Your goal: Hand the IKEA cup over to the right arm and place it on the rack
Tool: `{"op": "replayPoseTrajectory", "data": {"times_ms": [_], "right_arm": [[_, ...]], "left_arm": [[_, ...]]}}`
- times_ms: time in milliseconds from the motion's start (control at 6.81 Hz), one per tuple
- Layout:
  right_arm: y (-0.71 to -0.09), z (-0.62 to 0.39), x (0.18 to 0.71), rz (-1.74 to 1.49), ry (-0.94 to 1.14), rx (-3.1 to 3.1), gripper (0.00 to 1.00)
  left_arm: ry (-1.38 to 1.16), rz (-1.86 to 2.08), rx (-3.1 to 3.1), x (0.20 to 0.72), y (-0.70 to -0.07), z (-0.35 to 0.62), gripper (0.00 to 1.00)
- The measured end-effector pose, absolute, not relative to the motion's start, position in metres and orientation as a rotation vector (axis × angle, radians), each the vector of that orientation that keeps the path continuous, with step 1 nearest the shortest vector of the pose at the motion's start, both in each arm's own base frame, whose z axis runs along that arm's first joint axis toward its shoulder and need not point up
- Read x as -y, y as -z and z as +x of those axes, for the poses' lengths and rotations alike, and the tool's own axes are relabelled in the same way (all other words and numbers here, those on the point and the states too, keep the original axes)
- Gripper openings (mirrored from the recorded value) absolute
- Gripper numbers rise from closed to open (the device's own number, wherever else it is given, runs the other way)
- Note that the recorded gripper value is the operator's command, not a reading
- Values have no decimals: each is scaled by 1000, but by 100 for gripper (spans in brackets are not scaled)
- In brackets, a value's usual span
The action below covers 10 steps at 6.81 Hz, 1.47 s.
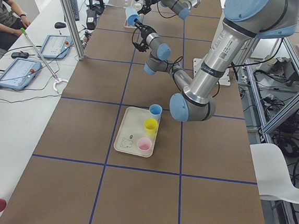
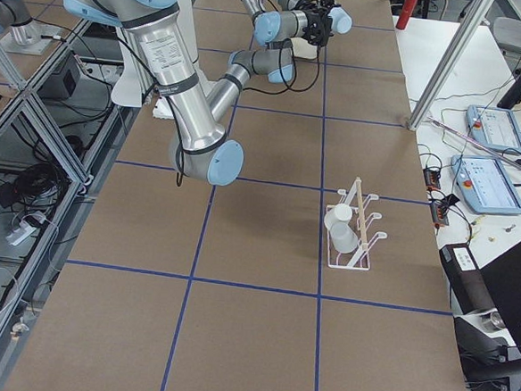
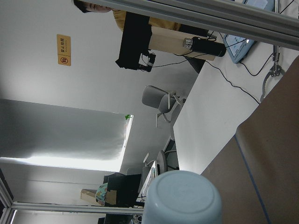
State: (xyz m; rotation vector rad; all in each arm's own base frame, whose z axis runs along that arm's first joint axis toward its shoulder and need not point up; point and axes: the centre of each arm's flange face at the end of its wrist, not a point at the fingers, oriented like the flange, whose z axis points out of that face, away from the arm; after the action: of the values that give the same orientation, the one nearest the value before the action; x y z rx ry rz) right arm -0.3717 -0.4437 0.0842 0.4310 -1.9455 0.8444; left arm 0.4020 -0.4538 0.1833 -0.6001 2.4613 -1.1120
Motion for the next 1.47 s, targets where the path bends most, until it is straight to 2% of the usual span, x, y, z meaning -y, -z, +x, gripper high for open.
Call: {"op": "replayPoseTrajectory", "data": {"times_ms": [1469], "right_arm": [[-91,-386,447,423,-846,1918,100]], "left_arm": [[1100,-627,-2466,443,-174,412,0]]}}
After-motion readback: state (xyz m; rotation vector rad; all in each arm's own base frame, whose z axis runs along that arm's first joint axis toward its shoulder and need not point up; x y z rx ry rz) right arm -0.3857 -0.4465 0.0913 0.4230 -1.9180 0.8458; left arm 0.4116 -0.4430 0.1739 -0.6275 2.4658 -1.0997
